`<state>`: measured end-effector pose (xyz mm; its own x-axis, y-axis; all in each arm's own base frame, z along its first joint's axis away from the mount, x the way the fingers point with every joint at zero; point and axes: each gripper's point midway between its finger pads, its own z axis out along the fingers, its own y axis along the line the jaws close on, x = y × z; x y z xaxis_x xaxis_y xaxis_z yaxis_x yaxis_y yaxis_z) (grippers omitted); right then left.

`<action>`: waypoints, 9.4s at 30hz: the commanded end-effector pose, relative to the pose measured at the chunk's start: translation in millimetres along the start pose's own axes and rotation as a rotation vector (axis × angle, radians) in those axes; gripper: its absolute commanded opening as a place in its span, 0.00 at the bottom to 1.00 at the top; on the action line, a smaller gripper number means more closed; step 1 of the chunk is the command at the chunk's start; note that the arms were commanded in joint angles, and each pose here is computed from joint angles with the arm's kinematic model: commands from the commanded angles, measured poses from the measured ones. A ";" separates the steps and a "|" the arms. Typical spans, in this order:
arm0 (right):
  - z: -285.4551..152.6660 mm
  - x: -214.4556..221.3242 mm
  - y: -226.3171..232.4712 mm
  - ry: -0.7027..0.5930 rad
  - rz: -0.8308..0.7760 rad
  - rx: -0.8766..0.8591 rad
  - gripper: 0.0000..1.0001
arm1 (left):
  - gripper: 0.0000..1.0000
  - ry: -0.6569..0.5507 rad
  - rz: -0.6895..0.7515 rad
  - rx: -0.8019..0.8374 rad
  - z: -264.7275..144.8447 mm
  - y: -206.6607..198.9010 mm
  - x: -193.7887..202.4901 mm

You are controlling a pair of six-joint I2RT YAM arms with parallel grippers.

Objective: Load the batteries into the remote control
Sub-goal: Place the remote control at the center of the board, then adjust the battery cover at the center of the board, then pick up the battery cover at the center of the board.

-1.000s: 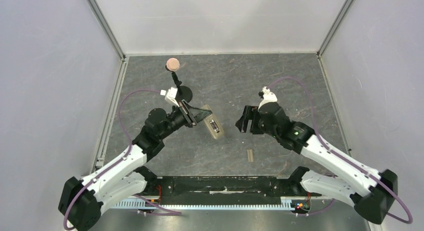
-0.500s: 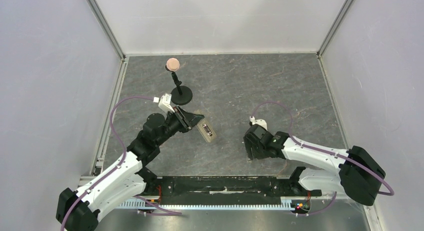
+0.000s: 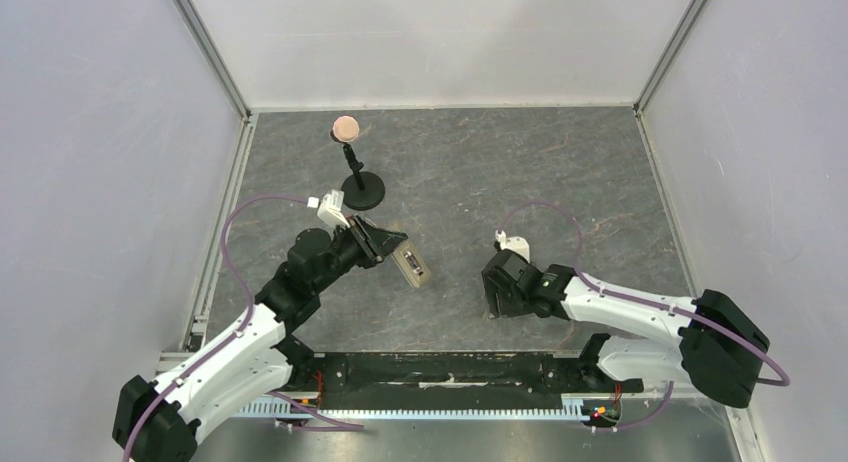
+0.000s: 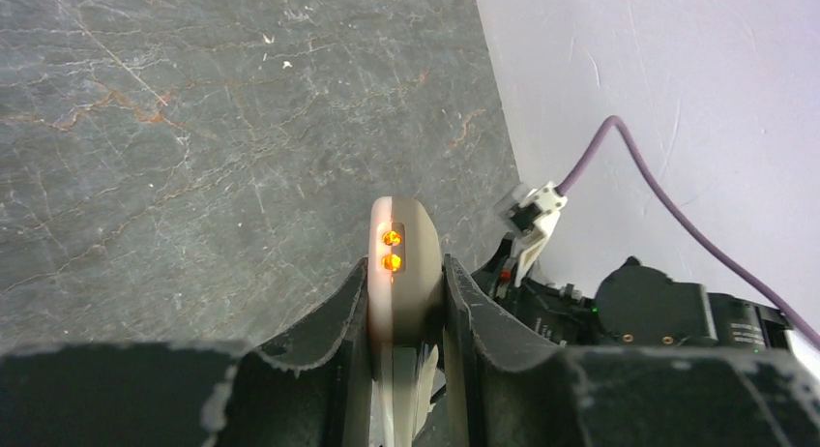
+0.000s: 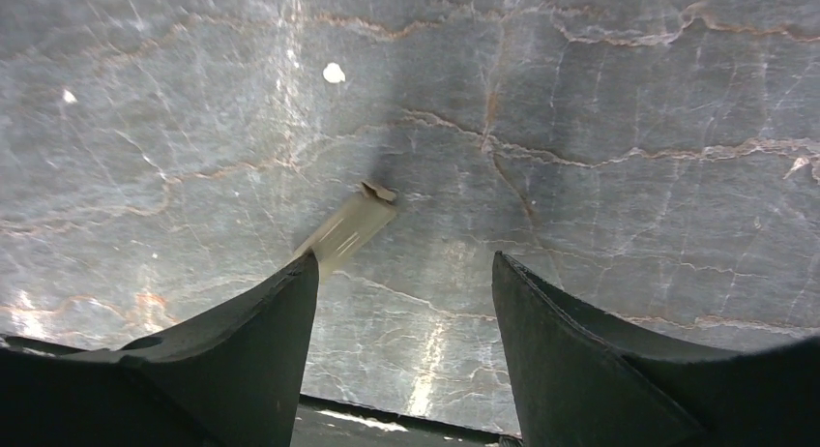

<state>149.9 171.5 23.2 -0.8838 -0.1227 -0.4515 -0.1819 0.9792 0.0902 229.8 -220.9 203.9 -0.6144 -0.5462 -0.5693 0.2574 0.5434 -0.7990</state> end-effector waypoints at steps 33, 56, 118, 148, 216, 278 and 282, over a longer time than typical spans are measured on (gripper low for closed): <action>-12.8 -52.8 21.5 -0.145 0.112 -0.005 0.65 | 0.07 -0.451 -0.121 -0.177 -1.1 100.1 -11.2; -19.4 -62.3 16.6 -0.130 0.063 -0.061 0.69 | 0.51 -0.463 -0.234 -0.542 -14.0 175.2 14.9; -18.8 -117.3 48.5 -0.153 0.139 -0.149 0.51 | 0.50 -0.336 0.042 -0.590 -59.9 101.6 -34.8; 38.3 -52.8 9.5 0.050 -0.112 0.197 0.67 | 0.46 0.129 0.303 -0.113 -8.3 33.4 40.1; 20.2 -0.9 25.3 0.162 -1.316 -0.411 0.59 | 0.47 -0.034 0.059 -0.220 -14.9 31.1 -45.2; -43.9 -113.2 139.0 -0.428 -1.116 -0.598 0.13 | 0.56 0.450 -0.110 0.109 41.7 33.0 95.9; -43.4 -111.6 138.0 -0.427 -1.123 -0.599 0.13 | 0.54 0.440 -0.143 0.112 44.2 32.1 95.3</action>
<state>201.0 299.6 103.1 0.0094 -0.6909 -0.7229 -0.9734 0.1593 -0.1649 201.0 -273.6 94.1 -0.9148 -0.2348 -0.3286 0.1942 0.4578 -0.8676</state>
